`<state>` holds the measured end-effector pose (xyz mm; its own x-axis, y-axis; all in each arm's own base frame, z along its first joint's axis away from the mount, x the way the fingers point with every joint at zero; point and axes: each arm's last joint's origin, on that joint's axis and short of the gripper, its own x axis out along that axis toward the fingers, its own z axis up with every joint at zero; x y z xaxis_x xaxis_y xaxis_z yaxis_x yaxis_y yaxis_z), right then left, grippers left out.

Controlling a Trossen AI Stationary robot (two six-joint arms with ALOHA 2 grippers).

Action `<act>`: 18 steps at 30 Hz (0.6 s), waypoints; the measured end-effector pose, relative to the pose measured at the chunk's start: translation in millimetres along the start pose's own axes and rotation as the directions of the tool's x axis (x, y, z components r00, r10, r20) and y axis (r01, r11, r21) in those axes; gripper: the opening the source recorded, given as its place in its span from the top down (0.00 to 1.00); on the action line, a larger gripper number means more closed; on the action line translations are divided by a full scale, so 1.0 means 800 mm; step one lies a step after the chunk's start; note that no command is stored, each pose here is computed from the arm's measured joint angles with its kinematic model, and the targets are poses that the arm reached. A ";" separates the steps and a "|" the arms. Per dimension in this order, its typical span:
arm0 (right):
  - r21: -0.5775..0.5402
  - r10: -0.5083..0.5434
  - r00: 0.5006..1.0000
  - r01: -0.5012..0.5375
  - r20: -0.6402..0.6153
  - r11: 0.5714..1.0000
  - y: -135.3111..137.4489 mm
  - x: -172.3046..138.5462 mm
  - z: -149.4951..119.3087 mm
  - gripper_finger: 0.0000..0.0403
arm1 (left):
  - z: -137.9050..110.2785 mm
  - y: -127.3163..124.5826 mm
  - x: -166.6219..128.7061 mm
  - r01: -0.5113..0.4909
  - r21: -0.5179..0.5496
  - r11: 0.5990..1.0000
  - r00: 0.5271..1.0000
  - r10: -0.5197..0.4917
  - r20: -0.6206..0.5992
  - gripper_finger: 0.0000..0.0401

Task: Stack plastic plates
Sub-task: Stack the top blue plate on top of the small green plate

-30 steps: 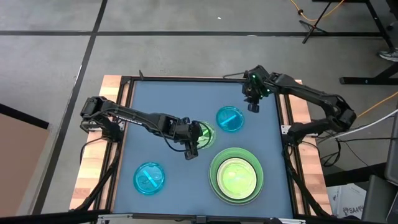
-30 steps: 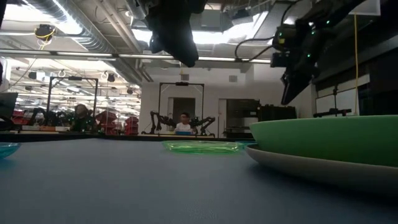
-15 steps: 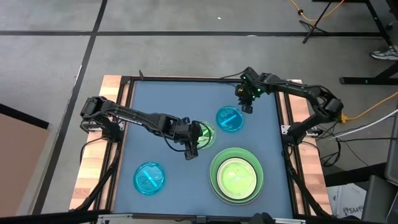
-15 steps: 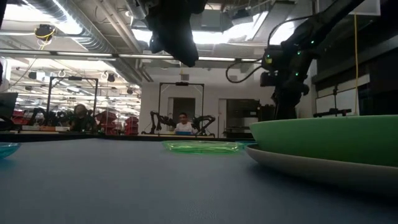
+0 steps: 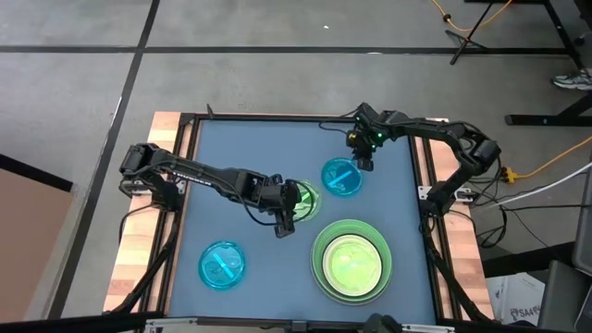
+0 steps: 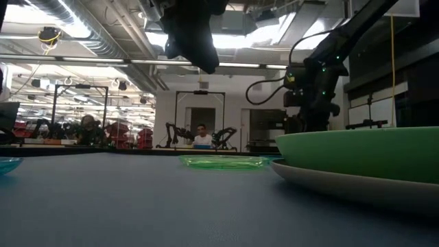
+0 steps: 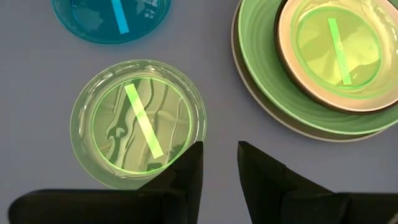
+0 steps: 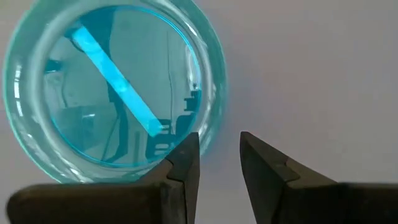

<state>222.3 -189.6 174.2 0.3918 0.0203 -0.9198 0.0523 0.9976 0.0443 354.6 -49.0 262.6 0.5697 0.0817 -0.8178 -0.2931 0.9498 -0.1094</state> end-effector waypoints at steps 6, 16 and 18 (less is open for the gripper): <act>-0.007 0.022 1.000 -0.022 0.018 1.000 0.001 0.000 0.001 0.74 | 0.000 0.000 0.000 0.000 0.000 1.000 1.000 0.000 0.000 0.77; -0.010 0.014 1.000 -0.014 0.024 1.000 0.000 0.000 0.002 0.74 | 0.000 0.000 0.000 0.000 0.000 1.000 1.000 0.000 0.001 0.77; -0.013 0.013 0.999 -0.012 0.035 1.000 -0.001 0.002 0.003 0.74 | 0.000 0.000 0.000 0.001 0.000 1.000 1.000 -0.001 0.001 0.77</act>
<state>225.1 -190.8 173.6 0.4244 0.0309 -0.9050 0.0356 0.9981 0.0508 354.7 -49.2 262.6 0.5709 0.0814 -0.8170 -0.2927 0.9499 -0.1099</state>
